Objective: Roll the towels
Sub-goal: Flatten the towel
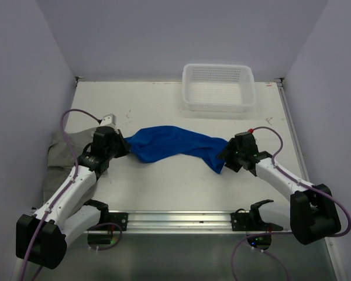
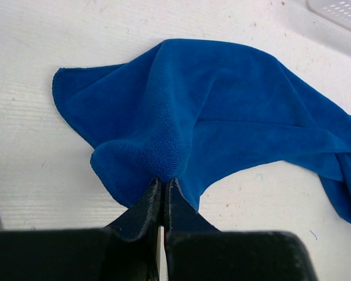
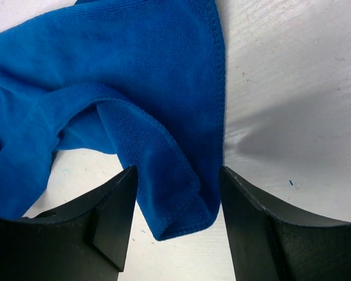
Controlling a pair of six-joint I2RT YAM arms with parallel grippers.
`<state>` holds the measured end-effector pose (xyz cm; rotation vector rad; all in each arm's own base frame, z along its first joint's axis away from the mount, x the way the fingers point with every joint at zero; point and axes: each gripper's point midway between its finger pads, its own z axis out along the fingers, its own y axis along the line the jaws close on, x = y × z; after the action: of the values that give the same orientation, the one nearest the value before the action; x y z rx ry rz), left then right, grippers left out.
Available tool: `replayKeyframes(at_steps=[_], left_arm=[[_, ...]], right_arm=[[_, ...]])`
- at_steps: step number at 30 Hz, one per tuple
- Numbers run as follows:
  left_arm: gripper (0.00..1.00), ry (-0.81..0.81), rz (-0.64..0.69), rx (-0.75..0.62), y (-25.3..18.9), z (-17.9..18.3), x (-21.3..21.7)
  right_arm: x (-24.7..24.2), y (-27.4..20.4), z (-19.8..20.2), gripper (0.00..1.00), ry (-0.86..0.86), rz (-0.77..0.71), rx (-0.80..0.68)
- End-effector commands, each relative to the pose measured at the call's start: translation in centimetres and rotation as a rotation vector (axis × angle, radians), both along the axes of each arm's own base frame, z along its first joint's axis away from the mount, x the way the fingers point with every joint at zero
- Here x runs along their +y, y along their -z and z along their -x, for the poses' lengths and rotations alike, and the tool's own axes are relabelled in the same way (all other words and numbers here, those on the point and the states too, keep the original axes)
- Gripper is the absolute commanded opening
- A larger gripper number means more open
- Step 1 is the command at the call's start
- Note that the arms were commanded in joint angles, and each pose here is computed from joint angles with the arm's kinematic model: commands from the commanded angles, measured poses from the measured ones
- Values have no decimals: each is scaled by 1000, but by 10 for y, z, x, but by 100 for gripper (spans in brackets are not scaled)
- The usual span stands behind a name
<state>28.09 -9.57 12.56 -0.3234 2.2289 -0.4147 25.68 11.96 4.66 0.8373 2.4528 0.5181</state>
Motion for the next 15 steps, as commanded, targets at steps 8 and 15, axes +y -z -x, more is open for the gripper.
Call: replayKeyframes(at_steps=[8,15], left_arm=[[0,7,25,-30,-2,-1,-2],[0,9,28,-28,0,-1,-3]], right_arm=[[13,5,-13,52,32,-86,2],[11,1,-15,21,42,-81,-13]])
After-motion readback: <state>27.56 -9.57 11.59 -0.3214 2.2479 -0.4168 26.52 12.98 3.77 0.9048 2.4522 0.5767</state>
